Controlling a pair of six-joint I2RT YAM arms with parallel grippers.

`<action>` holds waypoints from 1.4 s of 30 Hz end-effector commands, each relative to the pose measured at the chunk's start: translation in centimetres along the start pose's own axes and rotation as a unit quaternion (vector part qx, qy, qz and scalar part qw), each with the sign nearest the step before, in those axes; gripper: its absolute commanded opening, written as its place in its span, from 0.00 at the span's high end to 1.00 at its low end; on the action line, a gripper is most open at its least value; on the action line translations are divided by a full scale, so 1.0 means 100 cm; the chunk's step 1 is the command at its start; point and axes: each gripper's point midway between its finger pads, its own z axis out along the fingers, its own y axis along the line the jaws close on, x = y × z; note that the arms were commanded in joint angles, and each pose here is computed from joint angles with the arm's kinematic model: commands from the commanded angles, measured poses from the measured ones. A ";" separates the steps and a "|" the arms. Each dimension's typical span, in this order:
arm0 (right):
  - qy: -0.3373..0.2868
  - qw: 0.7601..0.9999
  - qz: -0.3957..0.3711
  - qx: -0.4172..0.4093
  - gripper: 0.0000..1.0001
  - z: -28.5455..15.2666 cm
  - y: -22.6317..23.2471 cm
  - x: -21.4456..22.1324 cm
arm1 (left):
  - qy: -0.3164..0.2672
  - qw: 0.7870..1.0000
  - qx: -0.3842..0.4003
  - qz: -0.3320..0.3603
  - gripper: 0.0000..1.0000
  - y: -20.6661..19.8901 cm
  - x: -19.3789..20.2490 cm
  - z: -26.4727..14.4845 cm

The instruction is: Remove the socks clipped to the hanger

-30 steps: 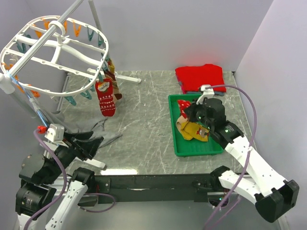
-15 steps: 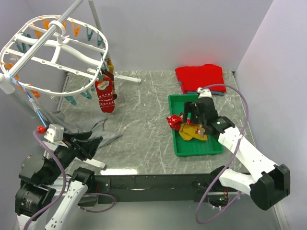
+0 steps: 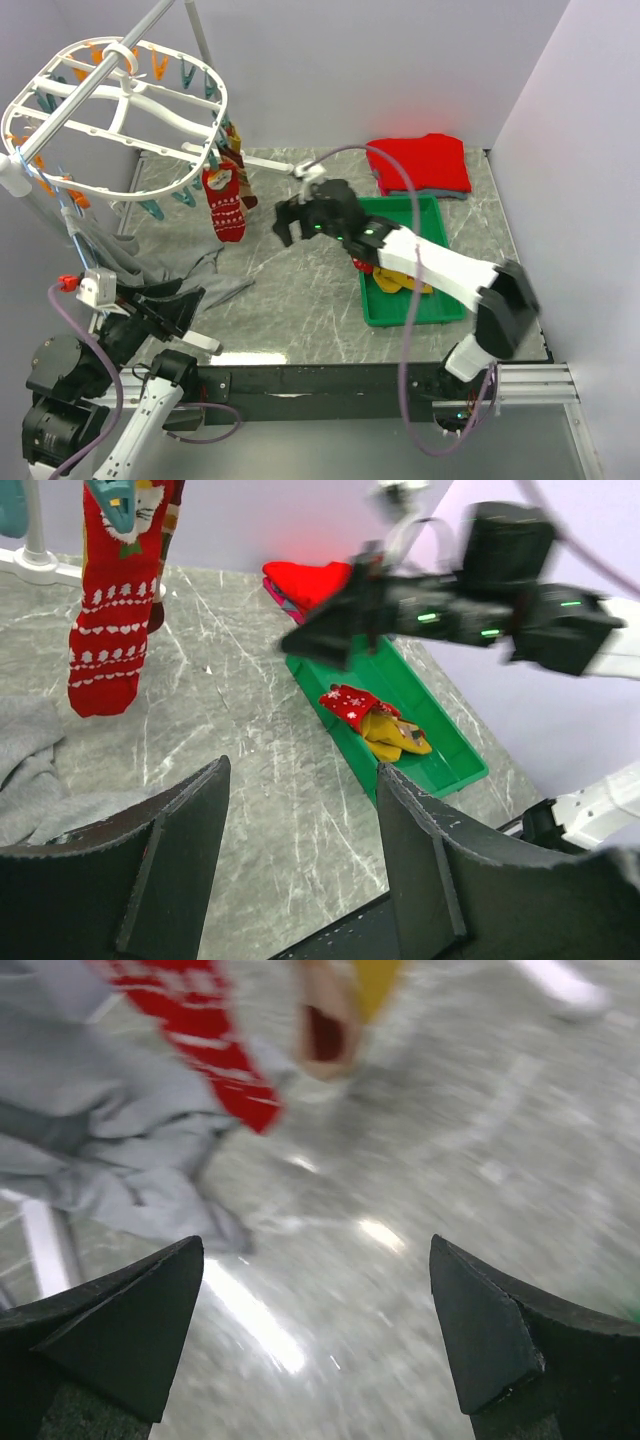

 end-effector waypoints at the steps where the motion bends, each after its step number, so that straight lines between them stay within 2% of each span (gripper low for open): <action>1: -0.089 0.987 -0.034 -0.128 0.00 0.037 0.064 -0.051 | -0.023 1.000 -0.009 -0.004 0.35 -0.003 -0.014 -0.010; 8: -0.116 0.974 -0.026 -0.194 0.02 0.078 0.094 -0.063 | -0.031 0.999 -0.007 -0.013 0.35 -0.004 -0.017 -0.009; 16: -0.125 0.965 -0.016 -0.230 0.16 0.111 0.109 -0.062 | -0.026 1.000 0.004 -0.007 0.32 -0.012 -0.026 -0.005; 22: -0.119 0.971 -0.007 -0.207 0.19 0.136 0.101 -0.053 | -0.024 0.999 0.023 -0.011 0.32 -0.020 -0.032 0.001; 31: -0.110 0.975 -0.005 -0.195 0.18 0.156 0.088 -0.035 | -0.006 0.998 0.055 -0.003 0.31 -0.034 -0.034 0.004; 38: -0.102 0.974 -0.017 -0.202 0.18 0.171 0.085 -0.029 | -0.006 0.994 0.105 -0.006 0.23 -0.055 -0.041 0.000; 42: -0.111 0.971 -0.015 -0.210 0.24 0.166 0.088 -0.031 | -0.003 0.990 0.138 -0.004 0.20 -0.069 -0.047 0.001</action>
